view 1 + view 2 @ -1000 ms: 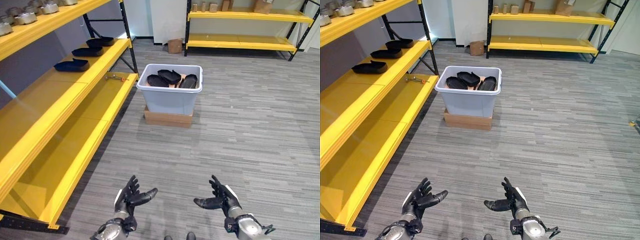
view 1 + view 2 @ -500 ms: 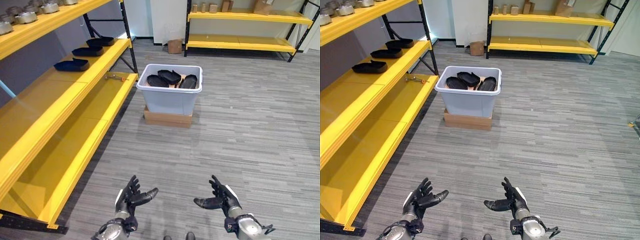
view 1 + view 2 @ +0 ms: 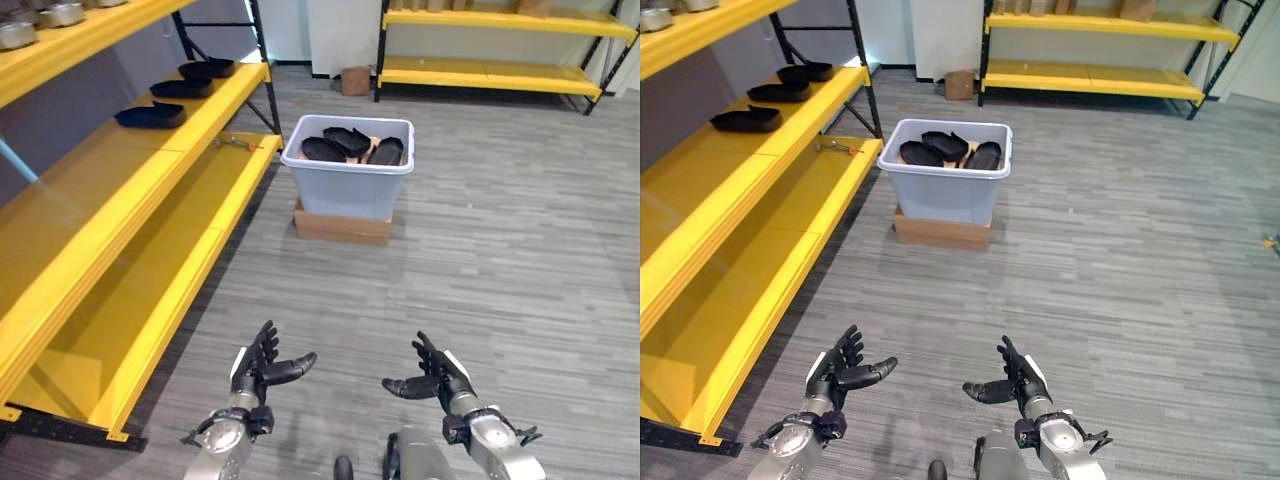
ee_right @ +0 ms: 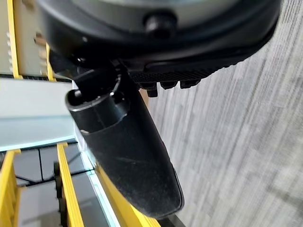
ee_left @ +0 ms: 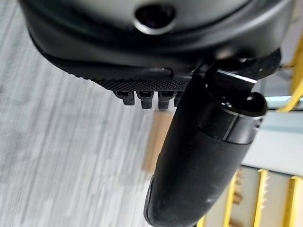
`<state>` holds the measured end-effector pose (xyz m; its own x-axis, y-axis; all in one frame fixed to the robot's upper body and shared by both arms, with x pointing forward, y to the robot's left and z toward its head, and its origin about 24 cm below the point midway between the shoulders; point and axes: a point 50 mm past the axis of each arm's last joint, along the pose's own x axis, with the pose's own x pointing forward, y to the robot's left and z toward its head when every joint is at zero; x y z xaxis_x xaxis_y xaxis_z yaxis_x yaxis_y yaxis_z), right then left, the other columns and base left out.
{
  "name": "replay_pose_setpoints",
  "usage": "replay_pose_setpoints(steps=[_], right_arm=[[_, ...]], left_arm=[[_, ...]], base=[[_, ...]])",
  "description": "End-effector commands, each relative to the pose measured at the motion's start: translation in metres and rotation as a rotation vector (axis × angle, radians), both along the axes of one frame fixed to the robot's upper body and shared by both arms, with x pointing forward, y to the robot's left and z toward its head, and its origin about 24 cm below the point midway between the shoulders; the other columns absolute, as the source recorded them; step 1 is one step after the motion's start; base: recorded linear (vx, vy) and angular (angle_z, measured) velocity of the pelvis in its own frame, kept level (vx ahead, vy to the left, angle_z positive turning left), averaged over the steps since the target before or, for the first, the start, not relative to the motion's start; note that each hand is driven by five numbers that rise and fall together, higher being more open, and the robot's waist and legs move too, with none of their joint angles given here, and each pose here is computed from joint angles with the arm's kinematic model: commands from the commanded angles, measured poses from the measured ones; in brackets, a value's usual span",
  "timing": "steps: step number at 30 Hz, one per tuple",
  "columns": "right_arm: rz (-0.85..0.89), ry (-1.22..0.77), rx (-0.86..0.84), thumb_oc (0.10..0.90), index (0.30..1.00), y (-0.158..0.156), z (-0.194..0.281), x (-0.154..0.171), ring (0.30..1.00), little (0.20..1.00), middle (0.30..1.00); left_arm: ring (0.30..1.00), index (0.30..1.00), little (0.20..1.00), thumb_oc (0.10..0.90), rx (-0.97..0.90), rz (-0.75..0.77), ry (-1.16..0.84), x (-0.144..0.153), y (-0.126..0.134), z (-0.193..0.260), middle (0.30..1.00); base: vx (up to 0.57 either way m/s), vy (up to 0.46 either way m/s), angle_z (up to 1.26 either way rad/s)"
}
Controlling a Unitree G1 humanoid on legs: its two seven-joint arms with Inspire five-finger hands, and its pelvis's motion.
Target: Move parts from the plastic box to the shelf.
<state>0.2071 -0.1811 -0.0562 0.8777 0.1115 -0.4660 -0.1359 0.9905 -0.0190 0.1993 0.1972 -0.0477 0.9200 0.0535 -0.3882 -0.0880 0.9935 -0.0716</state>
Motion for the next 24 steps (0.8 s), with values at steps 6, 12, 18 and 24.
replay_pose_setpoints(steps=[6, 12, 18, 24], right_arm=[[0.025, -0.213, 0.063, 0.900, 1.000, 0.013, 0.034, 0.025, 1.000, 1.000, 1.000], [-0.045, -0.204, 0.060, 0.900, 1.000, -0.003, 0.032, 0.020, 1.000, 1.000, 1.000], [-0.053, -0.207, 0.055, 0.900, 1.000, -0.011, 0.033, 0.015, 1.000, 1.000, 1.000], [-0.064, -0.227, 0.000, 0.900, 1.000, -0.016, 0.035, 0.015, 1.000, 1.000, 1.000]], left_arm=[[1.000, 1.000, 1.000, 0.900, 0.043, 0.008, -0.196, 0.017, 0.006, 0.031, 1.000], [1.000, 1.000, 1.000, 0.900, 0.029, -0.015, -0.205, 0.020, -0.001, 0.032, 1.000], [1.000, 1.000, 1.000, 0.900, 0.012, -0.007, -0.189, 0.014, 0.000, 0.029, 1.000], [1.000, 1.000, 1.000, 0.900, 0.030, -0.014, -0.176, 0.004, 0.002, 0.028, 1.000]], base=[[0.23, -0.063, 0.03], [0.26, -0.143, 0.37], [0.14, -0.102, 0.22], [0.23, 0.024, -0.06]])
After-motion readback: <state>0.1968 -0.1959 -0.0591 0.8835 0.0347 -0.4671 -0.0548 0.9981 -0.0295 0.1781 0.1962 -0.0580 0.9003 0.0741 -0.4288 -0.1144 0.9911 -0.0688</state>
